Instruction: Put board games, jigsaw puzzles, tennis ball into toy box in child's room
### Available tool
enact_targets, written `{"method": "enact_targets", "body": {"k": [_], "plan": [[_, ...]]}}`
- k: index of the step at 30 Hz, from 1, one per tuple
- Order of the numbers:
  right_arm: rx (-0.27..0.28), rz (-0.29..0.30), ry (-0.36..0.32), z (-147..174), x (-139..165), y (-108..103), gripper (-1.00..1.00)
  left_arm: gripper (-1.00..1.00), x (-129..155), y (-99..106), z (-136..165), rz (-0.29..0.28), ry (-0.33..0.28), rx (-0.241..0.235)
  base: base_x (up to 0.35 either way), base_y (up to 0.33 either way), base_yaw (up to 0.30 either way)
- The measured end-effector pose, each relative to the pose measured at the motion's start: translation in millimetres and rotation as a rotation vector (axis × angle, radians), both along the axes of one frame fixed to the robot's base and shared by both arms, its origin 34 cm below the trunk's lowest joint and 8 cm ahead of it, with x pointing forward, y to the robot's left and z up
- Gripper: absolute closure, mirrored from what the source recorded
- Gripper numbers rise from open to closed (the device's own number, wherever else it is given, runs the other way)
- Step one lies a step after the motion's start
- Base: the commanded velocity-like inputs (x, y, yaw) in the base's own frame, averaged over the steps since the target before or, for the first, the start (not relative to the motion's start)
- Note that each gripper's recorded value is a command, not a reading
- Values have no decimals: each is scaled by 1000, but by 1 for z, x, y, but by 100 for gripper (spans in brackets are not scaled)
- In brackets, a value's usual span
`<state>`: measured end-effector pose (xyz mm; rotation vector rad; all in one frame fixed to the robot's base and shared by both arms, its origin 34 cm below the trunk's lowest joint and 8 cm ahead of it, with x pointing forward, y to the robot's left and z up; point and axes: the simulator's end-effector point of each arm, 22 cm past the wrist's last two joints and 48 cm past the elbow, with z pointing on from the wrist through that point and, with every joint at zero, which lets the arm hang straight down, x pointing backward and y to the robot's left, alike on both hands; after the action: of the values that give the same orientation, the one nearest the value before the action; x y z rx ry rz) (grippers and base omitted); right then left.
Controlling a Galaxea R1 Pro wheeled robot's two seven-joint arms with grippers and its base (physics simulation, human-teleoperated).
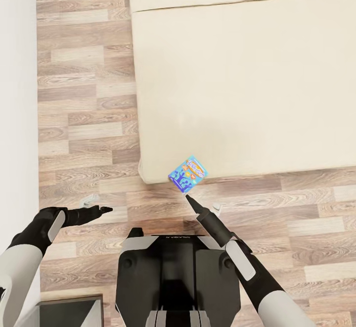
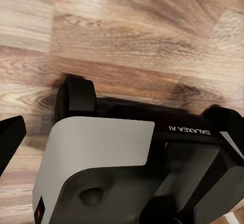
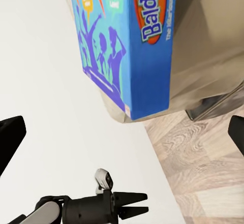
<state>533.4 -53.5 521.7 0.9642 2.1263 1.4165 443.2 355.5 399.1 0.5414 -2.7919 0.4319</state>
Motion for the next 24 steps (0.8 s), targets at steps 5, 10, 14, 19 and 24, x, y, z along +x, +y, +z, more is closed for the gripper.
{"method": "enact_targets", "body": {"k": [5,10,14,19,24], "plan": [[1,0,1,0,0,0,-100,-100,0,0,0,0,0,0,0,6,0],[1,0,0,0,0,0,-100,-100,0,0,0,0,0,0,47,19,0],[0,0,1,0,0,0,-100,-100,0,0,0,0,0,0,160,94,0],[-1,0,2,0,0,0,-100,-100,0,0,0,0,0,0,77,40,0],[0,0,2,0,0,1,-100,-100,0,0,0,0,0,0,20,11,0]]}}
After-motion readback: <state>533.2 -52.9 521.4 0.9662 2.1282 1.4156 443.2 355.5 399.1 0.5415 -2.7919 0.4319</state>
